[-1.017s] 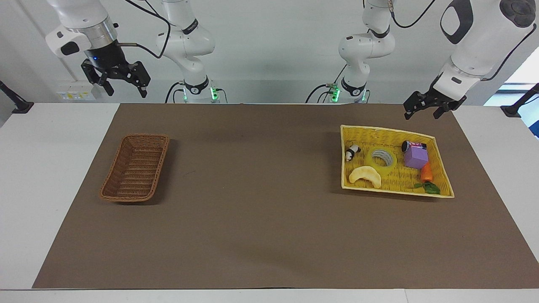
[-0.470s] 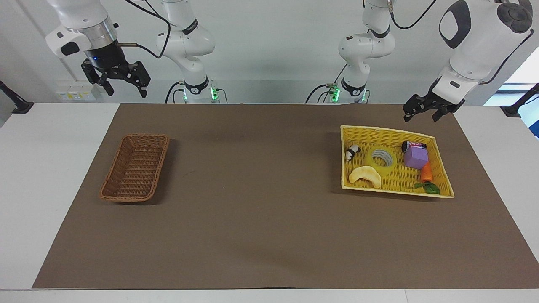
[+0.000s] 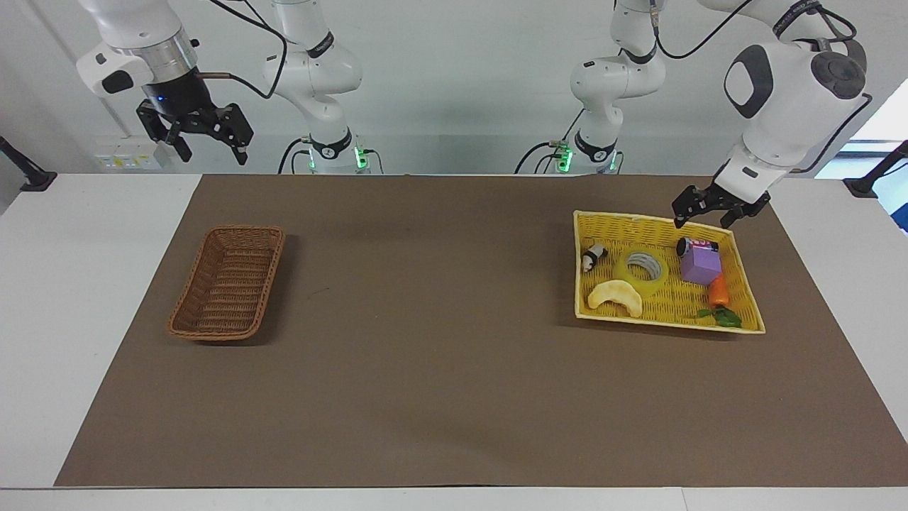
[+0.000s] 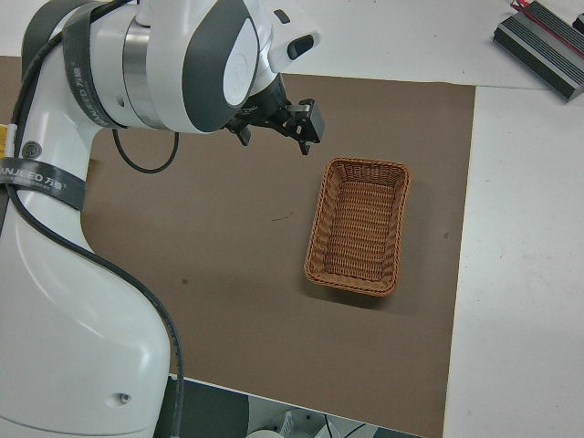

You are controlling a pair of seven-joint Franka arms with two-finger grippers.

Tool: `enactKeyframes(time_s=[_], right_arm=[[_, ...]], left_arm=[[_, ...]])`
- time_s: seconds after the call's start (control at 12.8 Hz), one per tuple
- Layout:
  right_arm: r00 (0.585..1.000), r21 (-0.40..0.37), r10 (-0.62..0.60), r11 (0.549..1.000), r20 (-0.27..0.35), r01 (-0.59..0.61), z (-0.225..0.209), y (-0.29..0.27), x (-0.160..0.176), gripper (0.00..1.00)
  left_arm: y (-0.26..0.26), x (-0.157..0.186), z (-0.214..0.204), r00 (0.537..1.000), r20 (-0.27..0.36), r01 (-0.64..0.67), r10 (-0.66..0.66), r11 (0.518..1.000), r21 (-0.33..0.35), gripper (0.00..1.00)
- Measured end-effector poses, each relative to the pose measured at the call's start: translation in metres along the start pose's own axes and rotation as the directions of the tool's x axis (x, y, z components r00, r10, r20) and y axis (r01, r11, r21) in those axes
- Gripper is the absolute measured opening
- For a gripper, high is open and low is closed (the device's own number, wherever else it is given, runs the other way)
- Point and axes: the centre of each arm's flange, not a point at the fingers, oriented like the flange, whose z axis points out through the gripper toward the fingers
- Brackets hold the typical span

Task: Move tape to another basket
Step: 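Reach the left gripper down into the tape roll's hole in the tray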

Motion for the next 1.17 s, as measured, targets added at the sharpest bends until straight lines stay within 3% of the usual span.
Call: enactKeyframes(time_s=[0.31, 0.94, 1.17], right_arm=[[1.0, 0.0, 0.0, 1.0, 0.0, 0.0, 0.0, 0.0, 0.0, 1.0], [1.0, 0.0, 0.0, 1.0, 0.0, 0.0, 0.0, 0.0, 0.0, 1.0], [1.0, 0.0, 0.0, 1.0, 0.0, 0.0, 0.0, 0.0, 0.0, 1.0]], left_arm=[[-0.005, -0.002, 0.036, 0.993, -0.007, -0.115, 0.115, 0.993, 0.002, 1.0], [-0.012, 0.006, 0.137, 0.936, 0.053, -0.346, 0.349, 0.937, -0.054, 1.0], [-0.029, 0.009, 0.152, 0.942, 0.039, -0.332, 0.334, 0.942, -0.059, 1.0]])
